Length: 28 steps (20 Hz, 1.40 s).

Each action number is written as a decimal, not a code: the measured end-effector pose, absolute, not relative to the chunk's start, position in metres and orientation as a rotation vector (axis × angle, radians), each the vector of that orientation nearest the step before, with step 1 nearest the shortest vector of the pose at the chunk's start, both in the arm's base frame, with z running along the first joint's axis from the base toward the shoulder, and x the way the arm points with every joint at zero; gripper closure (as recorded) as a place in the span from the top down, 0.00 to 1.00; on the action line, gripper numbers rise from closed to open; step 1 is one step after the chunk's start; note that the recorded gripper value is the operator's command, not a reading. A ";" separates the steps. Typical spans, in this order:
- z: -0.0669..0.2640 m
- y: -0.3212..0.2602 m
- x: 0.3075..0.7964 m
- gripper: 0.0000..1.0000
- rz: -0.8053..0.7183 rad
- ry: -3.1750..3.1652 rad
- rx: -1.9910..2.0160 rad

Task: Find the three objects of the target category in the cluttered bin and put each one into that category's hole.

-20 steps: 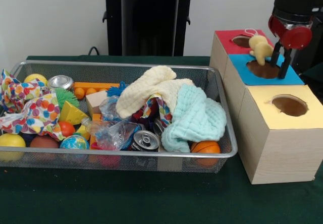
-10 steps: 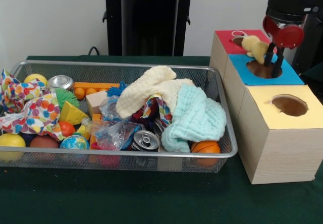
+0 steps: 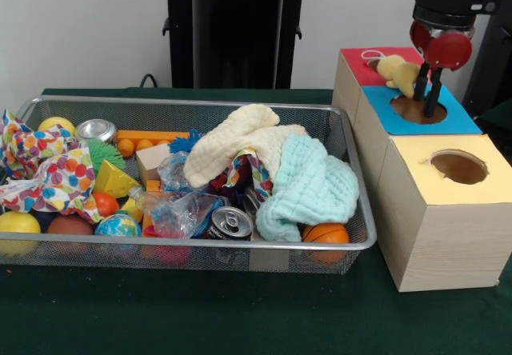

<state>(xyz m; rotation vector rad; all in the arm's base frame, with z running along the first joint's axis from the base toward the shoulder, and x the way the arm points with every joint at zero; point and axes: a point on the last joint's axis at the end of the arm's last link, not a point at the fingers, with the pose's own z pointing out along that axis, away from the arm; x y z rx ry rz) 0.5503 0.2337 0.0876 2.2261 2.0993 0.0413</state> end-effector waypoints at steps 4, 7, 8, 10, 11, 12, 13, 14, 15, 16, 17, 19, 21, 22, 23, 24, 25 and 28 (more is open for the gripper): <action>0.091 0.230 0.549 1.00 0.065 2.085 2.246; 0.090 0.230 0.547 1.00 0.077 2.080 2.257; 0.090 0.230 0.546 1.00 0.079 2.080 2.260; 0.090 0.230 0.545 1.00 0.081 2.080 2.266; 0.090 0.229 0.542 1.00 0.082 2.079 2.275; 0.090 0.229 0.542 1.00 0.087 2.076 2.278; 0.092 0.228 0.542 1.00 0.095 2.073 2.280; 0.092 0.228 0.542 1.00 0.100 2.070 2.281; 0.092 0.228 0.542 1.00 0.102 2.069 2.283; 0.091 0.228 0.541 1.00 0.106 2.066 2.282; 0.091 0.228 0.541 1.00 0.110 2.063 2.282; 0.091 0.229 0.540 1.00 0.112 2.064 2.279; 0.091 0.230 0.540 1.00 0.112 2.065 2.278; 0.091 0.231 0.540 1.00 0.113 2.067 2.276; 0.091 0.232 0.540 1.00 0.113 2.069 2.274; 0.091 0.234 0.538 1.00 0.111 2.074 2.269; 0.091 0.235 0.537 1.00 0.111 2.076 2.266; 0.091 0.242 0.534 1.00 0.112 2.091 2.253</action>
